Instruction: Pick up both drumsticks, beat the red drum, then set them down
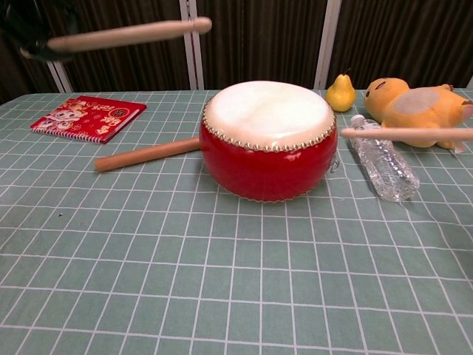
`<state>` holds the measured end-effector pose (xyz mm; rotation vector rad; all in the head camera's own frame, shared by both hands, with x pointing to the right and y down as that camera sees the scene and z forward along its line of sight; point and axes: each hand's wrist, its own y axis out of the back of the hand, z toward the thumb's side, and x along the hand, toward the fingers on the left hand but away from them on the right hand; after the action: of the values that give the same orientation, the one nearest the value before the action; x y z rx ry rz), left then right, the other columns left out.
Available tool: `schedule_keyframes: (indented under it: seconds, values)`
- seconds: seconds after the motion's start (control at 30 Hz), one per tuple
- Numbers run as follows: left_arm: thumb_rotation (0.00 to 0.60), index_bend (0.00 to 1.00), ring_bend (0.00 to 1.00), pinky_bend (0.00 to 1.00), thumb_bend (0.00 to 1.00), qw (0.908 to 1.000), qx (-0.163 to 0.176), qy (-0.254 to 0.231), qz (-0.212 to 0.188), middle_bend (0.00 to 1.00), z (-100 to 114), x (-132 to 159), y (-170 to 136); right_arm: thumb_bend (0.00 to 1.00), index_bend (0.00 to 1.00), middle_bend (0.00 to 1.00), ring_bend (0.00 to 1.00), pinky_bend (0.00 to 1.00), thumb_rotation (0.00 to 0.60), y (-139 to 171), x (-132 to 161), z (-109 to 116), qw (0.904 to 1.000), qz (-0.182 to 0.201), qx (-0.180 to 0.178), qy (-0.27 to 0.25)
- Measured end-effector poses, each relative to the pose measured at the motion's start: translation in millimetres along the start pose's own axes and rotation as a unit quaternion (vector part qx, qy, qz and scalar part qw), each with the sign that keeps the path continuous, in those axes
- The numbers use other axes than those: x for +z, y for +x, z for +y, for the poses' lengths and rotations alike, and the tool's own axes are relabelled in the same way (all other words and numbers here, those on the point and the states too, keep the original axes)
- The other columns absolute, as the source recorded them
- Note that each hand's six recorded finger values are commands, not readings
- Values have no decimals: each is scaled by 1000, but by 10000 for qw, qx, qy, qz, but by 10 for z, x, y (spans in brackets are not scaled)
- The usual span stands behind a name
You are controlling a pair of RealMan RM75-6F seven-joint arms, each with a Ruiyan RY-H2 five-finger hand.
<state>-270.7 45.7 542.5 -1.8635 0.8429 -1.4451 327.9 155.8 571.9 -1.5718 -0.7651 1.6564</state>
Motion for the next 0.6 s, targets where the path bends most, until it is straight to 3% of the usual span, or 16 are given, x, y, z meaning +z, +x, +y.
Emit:
schedule_keyframes:
  seconds: [0.23,0.6]
  values:
    - [600,793,1000,1000,605,9980,-634,-75,-14,1000,-731,-66,-264,886,1000,1000,1000,1000,600,129,-112,-404,9996,-167,243,36]
    - [600,761,1000,1000,585,9957,-914,111,74,1000,-1377,-21,-204,885,998,1000,1000,1000,600,206,-203,-754,9989,-261,372,73]
